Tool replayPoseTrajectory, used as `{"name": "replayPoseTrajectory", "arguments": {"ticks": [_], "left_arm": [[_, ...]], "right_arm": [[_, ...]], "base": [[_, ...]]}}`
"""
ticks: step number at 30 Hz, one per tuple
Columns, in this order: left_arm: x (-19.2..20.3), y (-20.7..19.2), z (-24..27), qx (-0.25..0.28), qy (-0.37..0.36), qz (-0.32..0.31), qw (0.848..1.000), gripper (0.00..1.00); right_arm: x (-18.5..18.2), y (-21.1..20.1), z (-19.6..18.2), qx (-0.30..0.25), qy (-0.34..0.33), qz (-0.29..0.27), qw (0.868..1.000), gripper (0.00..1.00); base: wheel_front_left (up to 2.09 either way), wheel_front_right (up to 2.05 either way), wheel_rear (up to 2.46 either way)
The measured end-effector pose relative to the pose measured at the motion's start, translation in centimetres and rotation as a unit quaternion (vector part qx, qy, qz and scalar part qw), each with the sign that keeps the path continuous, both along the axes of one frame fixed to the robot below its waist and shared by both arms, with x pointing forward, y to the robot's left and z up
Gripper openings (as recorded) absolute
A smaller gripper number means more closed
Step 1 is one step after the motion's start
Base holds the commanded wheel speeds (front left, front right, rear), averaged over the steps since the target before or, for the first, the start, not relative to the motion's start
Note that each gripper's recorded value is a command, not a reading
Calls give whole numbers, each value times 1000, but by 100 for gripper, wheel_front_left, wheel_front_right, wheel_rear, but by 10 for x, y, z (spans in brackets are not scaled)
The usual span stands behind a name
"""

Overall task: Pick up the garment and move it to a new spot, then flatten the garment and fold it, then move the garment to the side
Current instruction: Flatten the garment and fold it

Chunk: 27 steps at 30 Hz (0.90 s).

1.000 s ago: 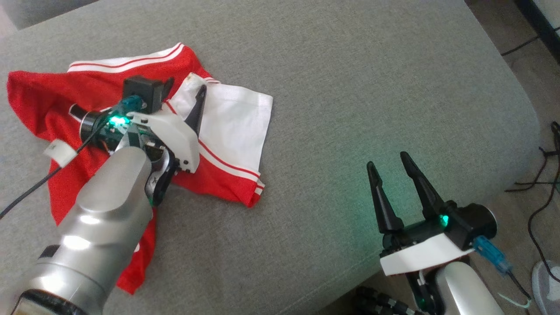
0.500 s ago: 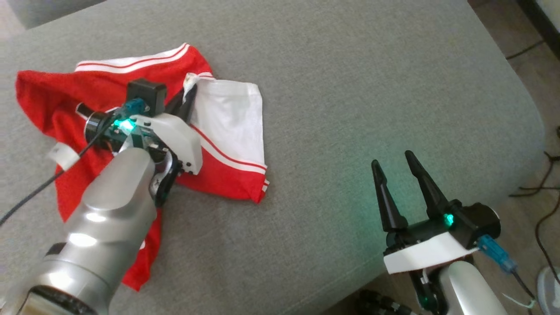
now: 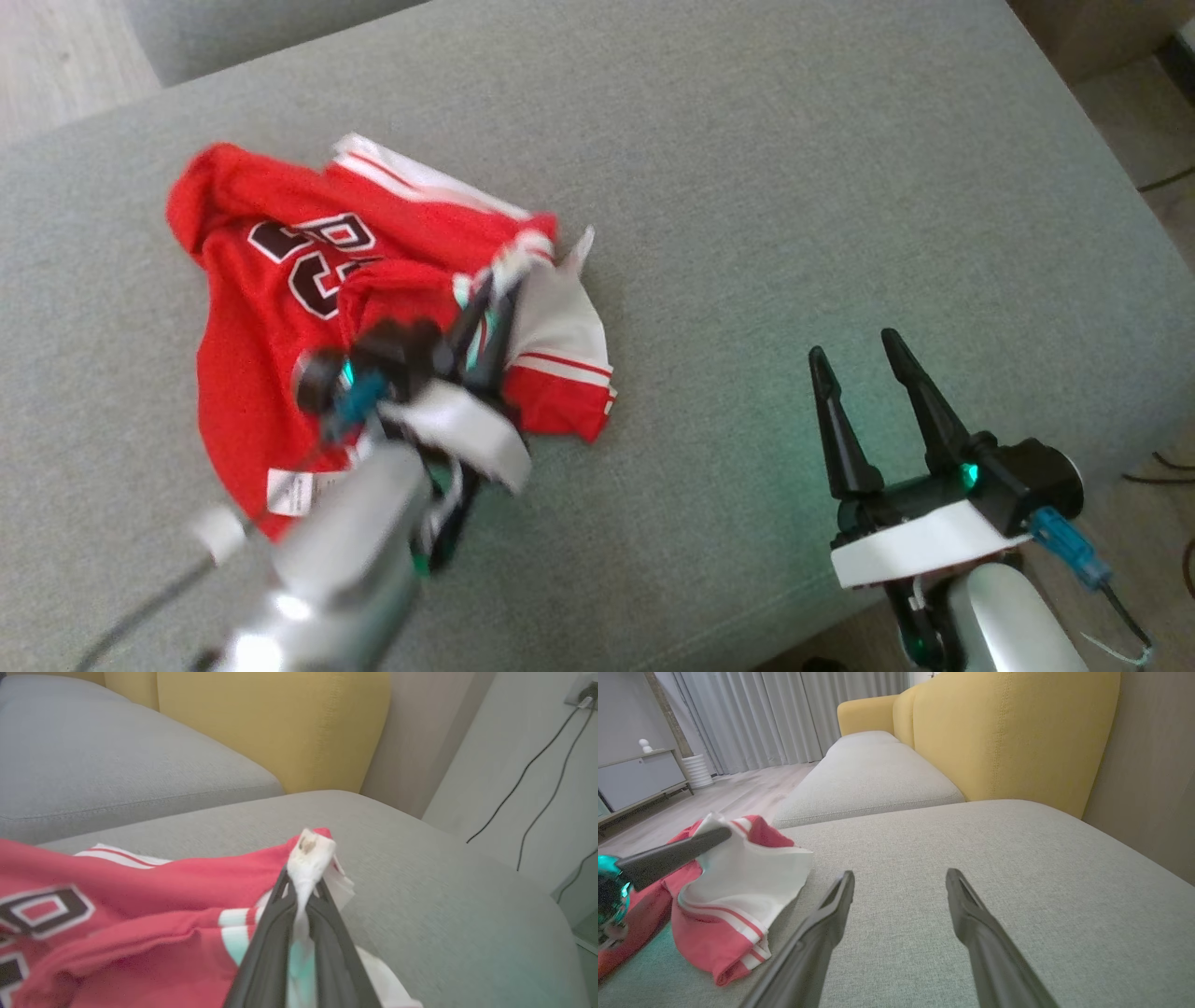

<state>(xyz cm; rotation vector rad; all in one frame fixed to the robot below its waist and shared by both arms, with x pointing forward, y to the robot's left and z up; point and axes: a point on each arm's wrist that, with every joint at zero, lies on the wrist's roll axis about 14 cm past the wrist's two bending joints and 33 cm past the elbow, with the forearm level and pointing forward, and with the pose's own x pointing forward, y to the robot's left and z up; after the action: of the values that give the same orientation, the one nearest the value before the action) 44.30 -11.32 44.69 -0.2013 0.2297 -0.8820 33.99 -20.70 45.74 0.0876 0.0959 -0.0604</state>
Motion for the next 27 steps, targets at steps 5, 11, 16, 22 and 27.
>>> {"name": "replayPoseTrajectory", "arguments": {"ticks": [5, 11, 16, 22, 27], "left_arm": [[-51, 8, -21, -6, 39, -8, 999, 29], [-87, 22, -33, 6, 55, -8, 998, 52], [-92, 22, -15, -7, 26, -21, 999, 98], [-91, 10, 17, -24, -20, -46, 998, 100], [-64, -5, 38, 2, -62, -60, 996, 100]], "right_arm": [[-5, -1, 1, 2, -2, -3, 1000, 100], [-15, -3, 0, 2, 0, -9, 1000, 100], [-18, -4, 3, 2, -5, -11, 1000, 100], [-18, -4, 4, 2, -7, -12, 1000, 100], [-20, -3, 3, 2, -4, -11, 1000, 100]], "base": [[0, 0, 0], [0, 0, 0], [0, 0, 0], [0, 0, 0], [0, 0, 0]]}}
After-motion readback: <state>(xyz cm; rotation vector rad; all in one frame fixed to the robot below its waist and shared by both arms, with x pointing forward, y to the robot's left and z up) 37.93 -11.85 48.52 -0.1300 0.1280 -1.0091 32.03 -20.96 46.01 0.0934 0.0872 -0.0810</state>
